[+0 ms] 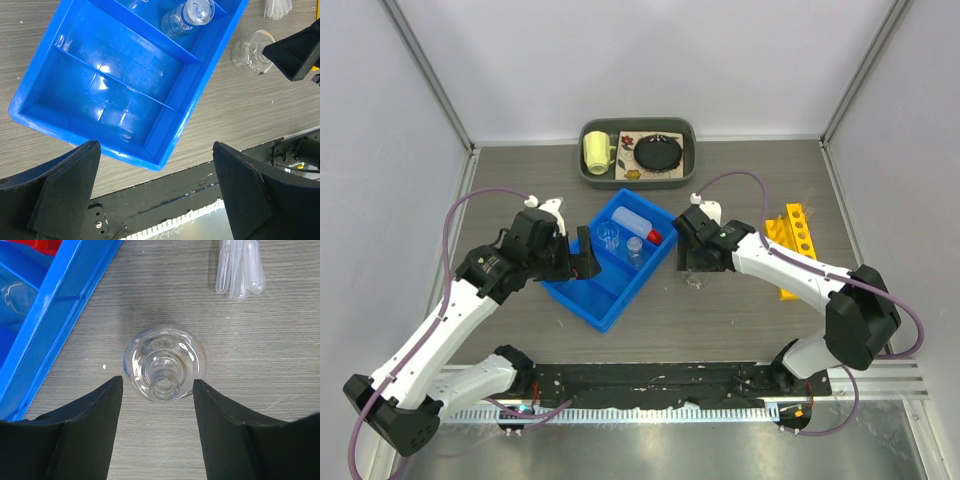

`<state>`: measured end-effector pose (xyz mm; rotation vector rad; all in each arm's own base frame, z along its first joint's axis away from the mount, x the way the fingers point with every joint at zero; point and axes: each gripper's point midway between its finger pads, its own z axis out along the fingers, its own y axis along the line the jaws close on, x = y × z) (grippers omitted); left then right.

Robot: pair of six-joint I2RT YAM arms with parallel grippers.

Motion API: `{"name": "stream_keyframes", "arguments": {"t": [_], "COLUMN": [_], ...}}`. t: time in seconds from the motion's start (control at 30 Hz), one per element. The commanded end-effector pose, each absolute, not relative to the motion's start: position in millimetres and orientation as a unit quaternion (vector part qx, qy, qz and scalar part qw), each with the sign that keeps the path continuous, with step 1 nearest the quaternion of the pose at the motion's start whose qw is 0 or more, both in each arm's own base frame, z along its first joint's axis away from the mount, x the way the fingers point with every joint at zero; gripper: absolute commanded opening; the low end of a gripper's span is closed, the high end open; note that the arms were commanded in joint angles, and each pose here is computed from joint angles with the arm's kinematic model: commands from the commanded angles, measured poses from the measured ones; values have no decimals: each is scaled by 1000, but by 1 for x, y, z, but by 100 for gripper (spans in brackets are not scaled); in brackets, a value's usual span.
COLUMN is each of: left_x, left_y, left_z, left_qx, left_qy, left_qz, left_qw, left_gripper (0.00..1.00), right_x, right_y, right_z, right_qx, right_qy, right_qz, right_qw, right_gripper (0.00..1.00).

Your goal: Organize the chemistry lab equipment

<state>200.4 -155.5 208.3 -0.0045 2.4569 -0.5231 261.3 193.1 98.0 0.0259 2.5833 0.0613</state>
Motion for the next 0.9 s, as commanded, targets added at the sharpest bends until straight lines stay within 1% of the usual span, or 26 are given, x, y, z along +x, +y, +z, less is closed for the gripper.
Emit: {"name": "stream_keyframes", "arguments": {"t": [0.0,0.17,0.43,0.53,0.57,0.7,0.8,0.83,0.87], "left_x": [212,212,213,214,214,214,214,214,213], "left_y": [-158,-159,-159,-160,-160,-160,-160,-160,-160], "left_z": [226,226,224,224,223,222,221,222,222], "left_qx": [-1,0,0,0,0,0,0,1,1], "left_qy": [917,917,918,918,919,919,920,919,919], "left_qz": [-207,-208,-206,-206,-207,-206,-205,-207,-206], "left_qw": [340,340,337,337,336,336,335,336,335], "left_gripper": [100,100,100,100,100,100,100,100,100], "right_x": [269,269,270,271,271,272,272,272,271], "right_y": [196,194,189,189,188,188,188,188,187], "right_z": [103,95,87,87,87,86,85,85,85], "right_qx": [11,9,6,8,8,7,7,7,7], "right_qy": [956,959,960,960,960,960,961,961,962], "right_qz": [29,18,4,5,5,3,3,3,2], "right_qw": [292,284,279,279,280,278,277,275,274], "right_gripper": [62,57,54,47,44,37,28,21,17]}}
